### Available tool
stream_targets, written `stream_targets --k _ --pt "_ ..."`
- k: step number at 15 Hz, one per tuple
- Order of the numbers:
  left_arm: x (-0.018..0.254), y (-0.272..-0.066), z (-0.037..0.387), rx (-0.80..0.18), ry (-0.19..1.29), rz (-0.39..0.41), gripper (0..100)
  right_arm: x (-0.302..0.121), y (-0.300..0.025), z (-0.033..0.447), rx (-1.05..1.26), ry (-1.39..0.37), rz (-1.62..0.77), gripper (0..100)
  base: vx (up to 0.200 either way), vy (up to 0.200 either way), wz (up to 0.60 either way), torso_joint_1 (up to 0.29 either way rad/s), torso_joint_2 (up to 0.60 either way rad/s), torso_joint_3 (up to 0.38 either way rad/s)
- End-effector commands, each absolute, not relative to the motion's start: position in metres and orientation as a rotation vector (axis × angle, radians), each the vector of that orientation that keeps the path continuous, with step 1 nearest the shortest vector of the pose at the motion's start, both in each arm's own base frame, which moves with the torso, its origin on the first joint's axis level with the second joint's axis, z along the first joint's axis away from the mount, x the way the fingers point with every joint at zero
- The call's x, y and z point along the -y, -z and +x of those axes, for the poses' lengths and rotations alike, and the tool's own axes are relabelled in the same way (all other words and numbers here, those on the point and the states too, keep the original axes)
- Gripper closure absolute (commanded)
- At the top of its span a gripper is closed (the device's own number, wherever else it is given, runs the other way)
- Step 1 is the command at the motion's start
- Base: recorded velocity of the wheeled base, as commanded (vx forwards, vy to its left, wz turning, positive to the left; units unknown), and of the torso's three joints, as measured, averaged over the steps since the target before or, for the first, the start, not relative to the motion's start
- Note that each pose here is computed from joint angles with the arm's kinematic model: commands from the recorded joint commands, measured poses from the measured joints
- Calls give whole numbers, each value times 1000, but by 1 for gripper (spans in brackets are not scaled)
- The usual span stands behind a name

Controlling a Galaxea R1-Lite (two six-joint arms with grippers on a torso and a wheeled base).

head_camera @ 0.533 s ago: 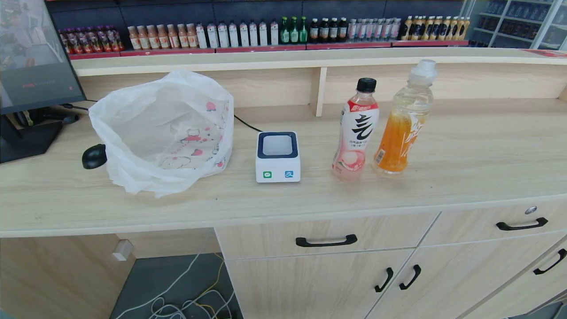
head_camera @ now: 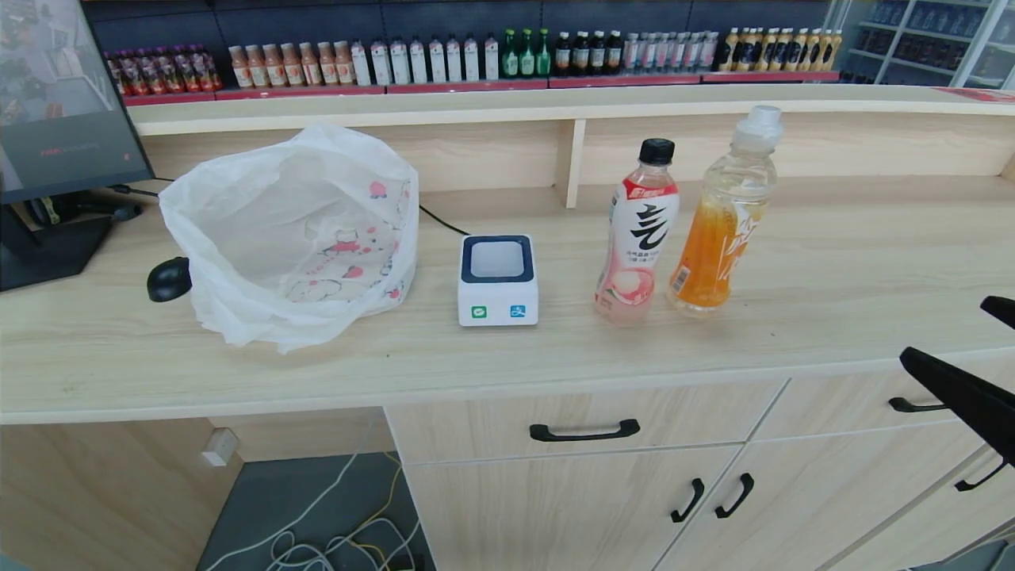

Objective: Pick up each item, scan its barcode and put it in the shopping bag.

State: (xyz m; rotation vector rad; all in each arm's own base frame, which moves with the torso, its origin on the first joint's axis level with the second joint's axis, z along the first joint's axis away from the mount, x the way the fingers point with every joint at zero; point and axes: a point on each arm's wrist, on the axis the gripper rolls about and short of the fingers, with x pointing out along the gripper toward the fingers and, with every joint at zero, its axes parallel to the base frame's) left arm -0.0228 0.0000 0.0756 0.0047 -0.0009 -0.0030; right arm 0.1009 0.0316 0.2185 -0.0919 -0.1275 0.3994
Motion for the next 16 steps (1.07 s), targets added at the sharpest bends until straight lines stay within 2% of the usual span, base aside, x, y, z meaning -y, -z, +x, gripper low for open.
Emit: stream_targets --k 1,6,10,16 --pt "0 -76 -23 2 3 5 0 -49 -206 133 57 -450 -99 0 0 0 0 0 0 0" --pt "0 -76 -23 2 3 5 0 -80 -203 147 51 -409 -92 0 0 0 0 0 0 0" --pt "0 -76 -23 2 3 5 0 -92 -202 161 22 -311 -100 0 0 0 0 0 0 0" --pt "0 -76 -23 2 3 5 0 -138 -223 210 111 -175 -41 0 0 0 0 0 0 0"
